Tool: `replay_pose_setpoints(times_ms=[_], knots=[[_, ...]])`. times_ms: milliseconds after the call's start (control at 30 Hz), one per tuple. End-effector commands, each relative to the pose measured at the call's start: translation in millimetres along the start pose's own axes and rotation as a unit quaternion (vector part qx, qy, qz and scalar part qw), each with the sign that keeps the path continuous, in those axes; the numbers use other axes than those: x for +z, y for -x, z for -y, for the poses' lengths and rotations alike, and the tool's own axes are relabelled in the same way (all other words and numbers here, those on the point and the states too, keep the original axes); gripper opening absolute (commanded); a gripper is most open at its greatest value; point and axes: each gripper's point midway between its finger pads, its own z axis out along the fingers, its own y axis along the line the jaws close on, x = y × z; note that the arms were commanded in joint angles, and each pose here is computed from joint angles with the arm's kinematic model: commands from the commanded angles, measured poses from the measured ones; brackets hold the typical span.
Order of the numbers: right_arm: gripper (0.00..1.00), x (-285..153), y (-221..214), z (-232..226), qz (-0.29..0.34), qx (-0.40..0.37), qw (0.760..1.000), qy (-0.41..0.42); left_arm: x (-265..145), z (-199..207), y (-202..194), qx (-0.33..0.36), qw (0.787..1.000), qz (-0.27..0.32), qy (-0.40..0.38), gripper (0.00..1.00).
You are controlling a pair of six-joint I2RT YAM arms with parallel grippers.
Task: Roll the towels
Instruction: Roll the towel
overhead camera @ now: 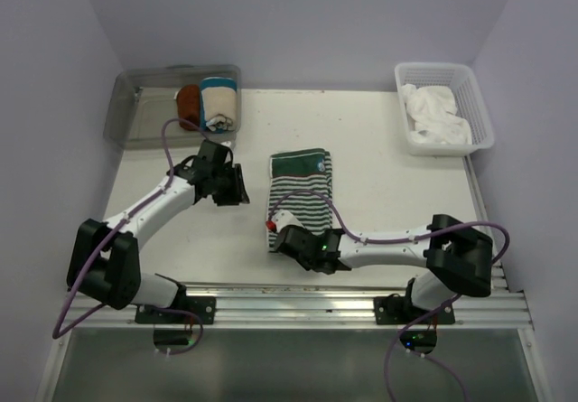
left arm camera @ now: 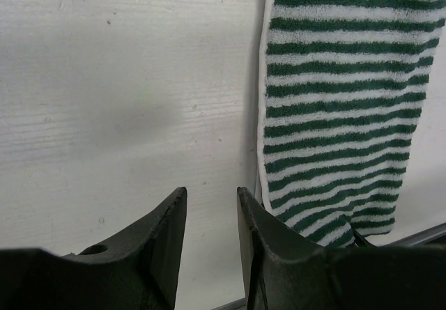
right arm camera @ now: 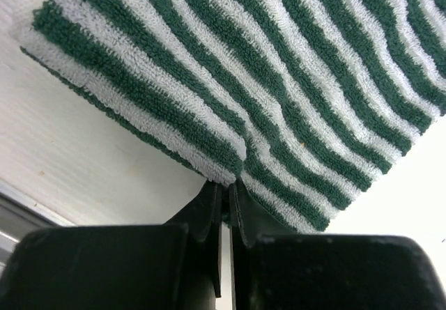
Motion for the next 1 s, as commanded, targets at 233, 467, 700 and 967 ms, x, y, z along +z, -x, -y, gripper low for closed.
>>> replay_pose_setpoints(times_ms=[233,467,700,967], knots=[[0.11,-19.0,24.7,-4.2,0.022,-0.004,0.999,0.037,-20.6,23.8,-1.7,0.063,0.992,0.045,-0.096,0.44],[0.50,-28.7,25.7,0.8,0.045,0.011,0.998,0.040,-15.1,14.3,-12.4,0.069,0.996,0.023,-0.061,0.45],[0.50,-28.7,3.3,5.8,0.034,0.004,0.998,0.044,-17.5,22.5,-21.8,0.109,0.993,0.024,-0.044,0.45],[0.53,-16.1,-0.5,-0.4,0.014,0.000,0.999,0.041,-13.7,24.6,-27.8,0.113,0.993,0.015,-0.038,0.46]])
